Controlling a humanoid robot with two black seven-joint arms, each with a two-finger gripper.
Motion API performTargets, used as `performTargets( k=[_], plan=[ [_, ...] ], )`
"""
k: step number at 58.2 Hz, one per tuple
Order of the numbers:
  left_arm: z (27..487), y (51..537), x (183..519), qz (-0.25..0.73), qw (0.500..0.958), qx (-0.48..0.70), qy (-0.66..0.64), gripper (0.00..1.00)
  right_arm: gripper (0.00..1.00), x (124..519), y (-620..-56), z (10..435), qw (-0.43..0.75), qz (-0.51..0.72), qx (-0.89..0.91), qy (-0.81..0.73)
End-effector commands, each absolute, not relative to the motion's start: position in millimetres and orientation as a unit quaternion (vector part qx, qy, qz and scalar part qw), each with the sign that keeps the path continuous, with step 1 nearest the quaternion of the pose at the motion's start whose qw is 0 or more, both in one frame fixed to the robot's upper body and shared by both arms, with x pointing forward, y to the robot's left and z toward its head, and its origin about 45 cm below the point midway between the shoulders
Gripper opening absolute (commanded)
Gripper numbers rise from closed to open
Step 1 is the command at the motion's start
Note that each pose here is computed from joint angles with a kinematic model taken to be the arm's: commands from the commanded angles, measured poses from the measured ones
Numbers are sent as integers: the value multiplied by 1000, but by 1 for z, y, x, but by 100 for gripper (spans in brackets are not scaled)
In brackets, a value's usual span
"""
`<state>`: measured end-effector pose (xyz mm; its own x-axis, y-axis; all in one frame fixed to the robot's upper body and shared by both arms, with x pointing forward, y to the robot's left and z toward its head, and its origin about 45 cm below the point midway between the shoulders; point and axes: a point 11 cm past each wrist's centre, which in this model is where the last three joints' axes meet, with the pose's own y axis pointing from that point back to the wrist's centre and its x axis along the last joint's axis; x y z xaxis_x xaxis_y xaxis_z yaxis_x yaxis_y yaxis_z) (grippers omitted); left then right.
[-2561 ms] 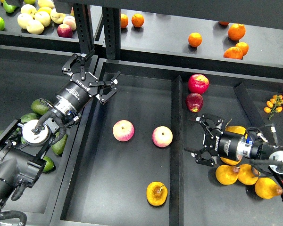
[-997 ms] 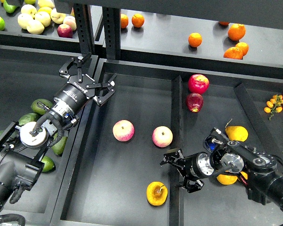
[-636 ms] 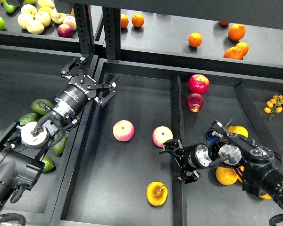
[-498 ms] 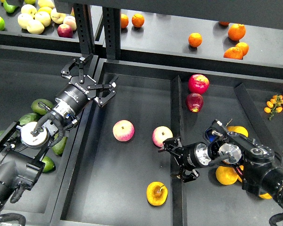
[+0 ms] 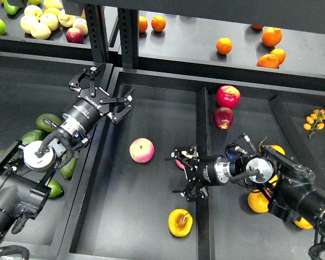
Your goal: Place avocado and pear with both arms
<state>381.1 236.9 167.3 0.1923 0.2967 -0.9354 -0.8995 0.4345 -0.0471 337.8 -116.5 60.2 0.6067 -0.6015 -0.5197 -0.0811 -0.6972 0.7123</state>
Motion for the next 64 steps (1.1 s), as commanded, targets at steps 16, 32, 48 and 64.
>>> performTargets(
  k=[16,32,48,64],
  plan=[
    [166,237,380,427,702,-319,473,99,99,342,-120,67,358,-381,830,-196],
    [165,237,380,427,701,-317,475,99,98,362,-123,87,379,-342,837,-199],
    [164,236,380,427,703,-314,474,99,98,366,-115,101,428,-316,828,-176],
    [162,236,380,428,703,-310,476,99,98,363,-115,101,440,-322,821,-172]
  ],
)
